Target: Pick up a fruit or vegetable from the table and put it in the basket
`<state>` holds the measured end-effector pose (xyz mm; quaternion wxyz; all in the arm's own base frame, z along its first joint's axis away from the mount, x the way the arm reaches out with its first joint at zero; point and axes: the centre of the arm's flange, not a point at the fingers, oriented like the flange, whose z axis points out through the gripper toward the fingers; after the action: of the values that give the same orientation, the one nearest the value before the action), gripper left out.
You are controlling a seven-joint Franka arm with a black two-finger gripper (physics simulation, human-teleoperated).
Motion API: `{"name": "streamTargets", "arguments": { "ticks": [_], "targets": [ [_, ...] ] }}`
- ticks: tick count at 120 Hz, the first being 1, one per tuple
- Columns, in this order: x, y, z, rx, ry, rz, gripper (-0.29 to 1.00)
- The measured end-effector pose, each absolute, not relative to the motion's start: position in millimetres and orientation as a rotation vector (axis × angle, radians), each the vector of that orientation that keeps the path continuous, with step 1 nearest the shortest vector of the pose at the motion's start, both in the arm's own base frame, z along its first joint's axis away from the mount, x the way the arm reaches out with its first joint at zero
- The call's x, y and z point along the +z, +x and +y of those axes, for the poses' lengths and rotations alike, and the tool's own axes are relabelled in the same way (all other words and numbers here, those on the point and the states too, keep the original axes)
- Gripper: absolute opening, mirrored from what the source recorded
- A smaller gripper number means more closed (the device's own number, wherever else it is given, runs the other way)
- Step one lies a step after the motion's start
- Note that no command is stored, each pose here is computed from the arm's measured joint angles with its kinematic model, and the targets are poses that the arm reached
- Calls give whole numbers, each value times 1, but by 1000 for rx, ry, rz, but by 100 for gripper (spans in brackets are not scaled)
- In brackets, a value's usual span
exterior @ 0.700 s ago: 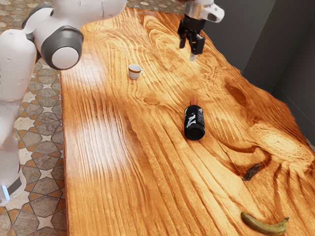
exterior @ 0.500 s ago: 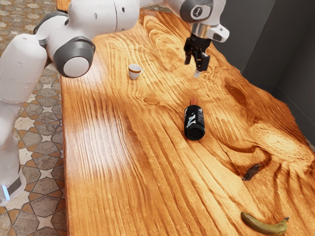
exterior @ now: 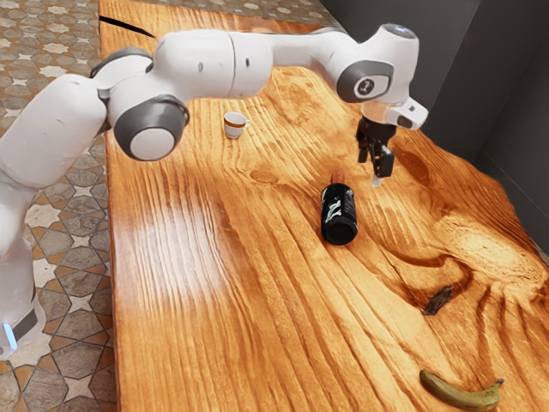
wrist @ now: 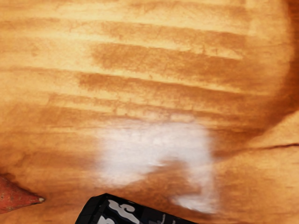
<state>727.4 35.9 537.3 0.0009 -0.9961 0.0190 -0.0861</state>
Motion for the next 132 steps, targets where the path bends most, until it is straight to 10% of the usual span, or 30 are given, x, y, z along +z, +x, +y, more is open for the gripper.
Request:
{"name": "streamTargets", "arguments": {
  "ticks": [132],
  "targets": [
    [457,684,-395,-663,-3045,998,68]
  ]
}}
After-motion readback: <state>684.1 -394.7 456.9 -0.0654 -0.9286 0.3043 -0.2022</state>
